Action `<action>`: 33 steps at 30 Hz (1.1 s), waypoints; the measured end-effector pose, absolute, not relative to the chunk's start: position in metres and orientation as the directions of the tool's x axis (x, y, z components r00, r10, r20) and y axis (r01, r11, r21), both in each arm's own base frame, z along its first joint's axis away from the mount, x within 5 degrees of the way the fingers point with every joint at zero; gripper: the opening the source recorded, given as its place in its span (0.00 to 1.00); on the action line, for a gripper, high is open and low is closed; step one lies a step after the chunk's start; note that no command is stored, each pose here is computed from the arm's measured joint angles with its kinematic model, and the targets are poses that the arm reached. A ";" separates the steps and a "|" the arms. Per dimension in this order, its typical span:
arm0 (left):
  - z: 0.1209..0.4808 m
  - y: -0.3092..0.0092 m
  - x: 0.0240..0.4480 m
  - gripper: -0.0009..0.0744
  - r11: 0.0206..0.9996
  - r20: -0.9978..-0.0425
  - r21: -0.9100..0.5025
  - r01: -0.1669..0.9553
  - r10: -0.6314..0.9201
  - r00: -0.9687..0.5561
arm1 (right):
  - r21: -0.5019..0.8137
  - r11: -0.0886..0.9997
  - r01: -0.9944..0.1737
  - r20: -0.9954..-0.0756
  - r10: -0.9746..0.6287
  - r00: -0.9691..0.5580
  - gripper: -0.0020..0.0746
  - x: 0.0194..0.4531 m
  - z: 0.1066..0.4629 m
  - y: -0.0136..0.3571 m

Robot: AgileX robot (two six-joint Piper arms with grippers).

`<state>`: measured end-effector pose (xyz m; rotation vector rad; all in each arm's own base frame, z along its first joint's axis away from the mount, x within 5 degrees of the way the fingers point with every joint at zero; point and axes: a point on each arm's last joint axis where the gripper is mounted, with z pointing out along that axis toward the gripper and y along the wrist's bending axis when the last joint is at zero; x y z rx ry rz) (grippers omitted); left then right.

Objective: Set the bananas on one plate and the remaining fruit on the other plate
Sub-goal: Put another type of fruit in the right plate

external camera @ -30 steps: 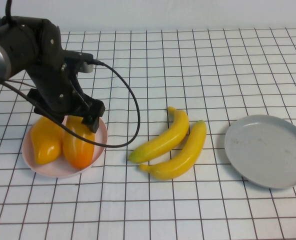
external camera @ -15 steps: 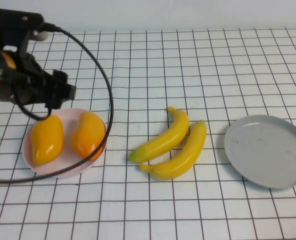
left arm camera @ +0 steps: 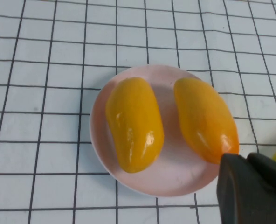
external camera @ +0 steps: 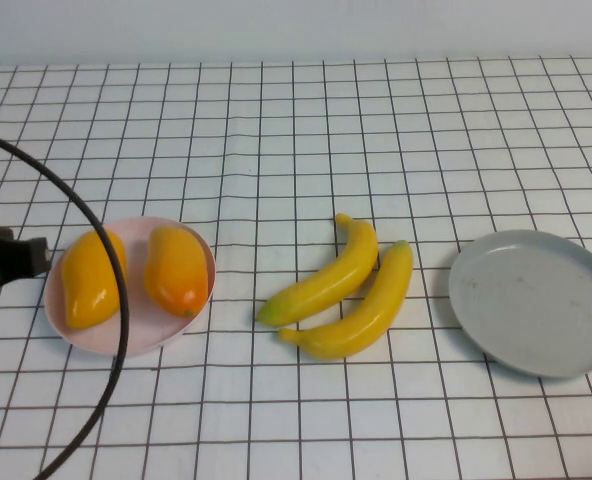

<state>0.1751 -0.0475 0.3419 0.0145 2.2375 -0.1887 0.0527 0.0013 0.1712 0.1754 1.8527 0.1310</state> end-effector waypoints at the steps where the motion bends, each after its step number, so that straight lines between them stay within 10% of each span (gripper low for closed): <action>1: 0.341 -0.048 0.174 0.01 0.988 -0.781 -0.127 0.087 -0.046 -0.623 | 0.180 0.982 0.053 -0.942 0.188 -0.279 0.01 0.053 0.171 0.001; 8: 0.323 -0.057 0.164 0.01 0.955 -0.835 -0.113 0.273 0.057 -0.548 | 0.180 0.982 0.053 -0.942 0.188 -0.279 0.00 0.053 0.171 0.001; 19: 0.241 -0.036 0.115 0.01 0.951 -0.983 -0.145 0.273 -0.107 -0.148 | 0.180 0.982 0.053 -0.942 0.188 -0.279 0.01 0.053 0.171 0.001; 33: 0.201 0.002 0.065 0.01 0.994 -0.995 -0.104 -0.038 -0.104 -0.003 | 0.180 0.982 0.053 -0.942 0.188 -0.279 0.01 0.053 0.171 0.001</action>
